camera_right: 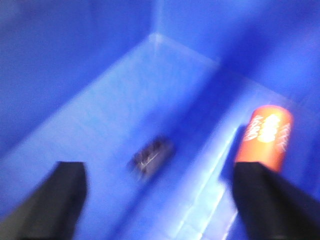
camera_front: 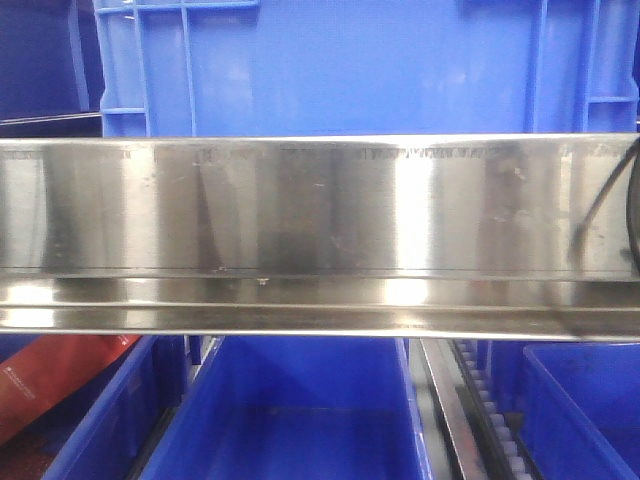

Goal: Place cylindrical capacitor in blue bin on shelf

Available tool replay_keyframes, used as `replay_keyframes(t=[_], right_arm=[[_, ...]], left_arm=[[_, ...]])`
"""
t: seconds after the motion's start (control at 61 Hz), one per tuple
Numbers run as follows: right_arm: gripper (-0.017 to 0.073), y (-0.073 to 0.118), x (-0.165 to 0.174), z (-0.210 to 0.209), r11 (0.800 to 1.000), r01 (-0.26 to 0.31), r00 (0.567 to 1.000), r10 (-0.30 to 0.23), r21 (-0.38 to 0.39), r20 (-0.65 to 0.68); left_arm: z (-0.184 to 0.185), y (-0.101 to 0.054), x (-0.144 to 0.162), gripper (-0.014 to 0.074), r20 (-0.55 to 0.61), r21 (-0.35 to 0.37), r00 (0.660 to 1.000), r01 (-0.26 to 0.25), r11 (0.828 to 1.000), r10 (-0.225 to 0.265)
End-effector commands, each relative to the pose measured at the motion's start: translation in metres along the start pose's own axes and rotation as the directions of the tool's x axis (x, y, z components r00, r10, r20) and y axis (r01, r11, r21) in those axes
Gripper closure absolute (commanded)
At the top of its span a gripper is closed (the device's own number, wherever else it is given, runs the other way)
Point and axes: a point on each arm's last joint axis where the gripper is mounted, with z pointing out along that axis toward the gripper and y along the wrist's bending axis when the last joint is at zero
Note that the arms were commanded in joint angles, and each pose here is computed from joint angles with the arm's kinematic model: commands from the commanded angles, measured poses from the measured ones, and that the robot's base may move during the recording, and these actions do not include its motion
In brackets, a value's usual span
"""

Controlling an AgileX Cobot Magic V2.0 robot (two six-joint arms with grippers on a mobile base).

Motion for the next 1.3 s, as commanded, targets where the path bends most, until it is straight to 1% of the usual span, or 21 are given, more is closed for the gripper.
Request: replay_keyframes(t=[0.0,0.033,0.098,0.148,0.23,0.328,0.41,0.476,0.541,0.689,0.869,0.968,1.132,1.279], right_arm=[[0.0203,-0.002,-0.013,-0.033,1.000,0.005,0.996,-0.007,0.017,0.086],[0.0249,-0.003,-0.014,-0.042,1.000,-0.001,0.995,-0.001,0.021,0.097],[0.0335,-0.009,-0.017,-0.062,0.999,-0.031,0.991,0.026,0.038,0.132],[0.0412,-0.015,-0.019,-0.078,0.996,-0.069,0.986,0.060,0.054,0.158],[0.0540,-0.027,-0.016,-0.106,0.991,-0.100,0.978,0.081,0.094,0.194],[0.0638,-0.041,-0.003,-0.131,0.980,-0.134,0.971,0.099,0.149,0.217],[0.0691,-0.048,0.015,-0.150,0.968,-0.160,0.968,0.115,0.196,0.222],[0.0714,-0.049,0.032,-0.161,0.960,-0.176,0.966,0.125,0.219,0.227],[0.0715,-0.047,0.049,-0.167,0.954,-0.185,0.963,0.128,0.235,0.237],[0.0715,-0.035,0.096,-0.175,0.949,-0.190,0.959,0.126,0.251,0.252],[0.0715,-0.019,0.153,-0.187,0.943,-0.184,0.946,0.094,0.279,0.309],[0.0715,-0.011,0.175,-0.197,0.939,-0.172,0.936,0.062,0.297,0.347],[0.0715,0.005,0.203,-0.224,0.937,-0.169,0.899,0.020,0.304,0.438],[0.0715,0.020,0.219,-0.257,0.935,-0.167,0.827,-0.040,0.313,0.560]], left_arm=[[-0.001,-0.001,0.000,0.0705,0.011,0.009,1.000,0.011,1.000,-0.011],[-0.001,-0.001,0.000,0.0705,0.011,0.009,1.000,0.011,1.000,-0.011],[-0.001,0.000,0.000,0.0705,0.011,0.007,1.000,0.009,1.000,-0.009],[-0.001,0.000,0.000,0.0705,0.012,0.006,1.000,0.008,1.000,-0.008],[-0.001,0.000,0.000,0.0705,0.013,0.000,1.000,0.003,1.000,-0.003],[-0.001,0.001,0.000,0.0705,0.015,-0.006,1.000,-0.002,1.000,0.002],[-0.001,0.002,-0.001,0.0705,0.018,-0.017,1.000,-0.012,1.000,0.012],[-0.001,0.003,-0.001,0.0705,0.025,-0.030,0.999,-0.023,0.999,0.024],[0.000,0.004,-0.003,0.0705,0.037,-0.039,0.999,-0.034,0.999,0.036],[0.002,0.004,-0.008,0.0705,0.080,-0.051,0.995,-0.057,0.997,0.061],[0.009,0.002,-0.008,0.0705,0.088,-0.053,0.993,-0.072,0.996,0.076],[0.015,0.001,-0.004,0.0705,0.077,-0.049,0.994,-0.079,0.996,0.082],[0.023,0.000,0.002,0.0705,0.045,-0.048,0.995,-0.085,0.995,0.087],[0.024,0.000,0.004,0.0705,0.036,-0.048,0.995,-0.087,0.995,0.089]])
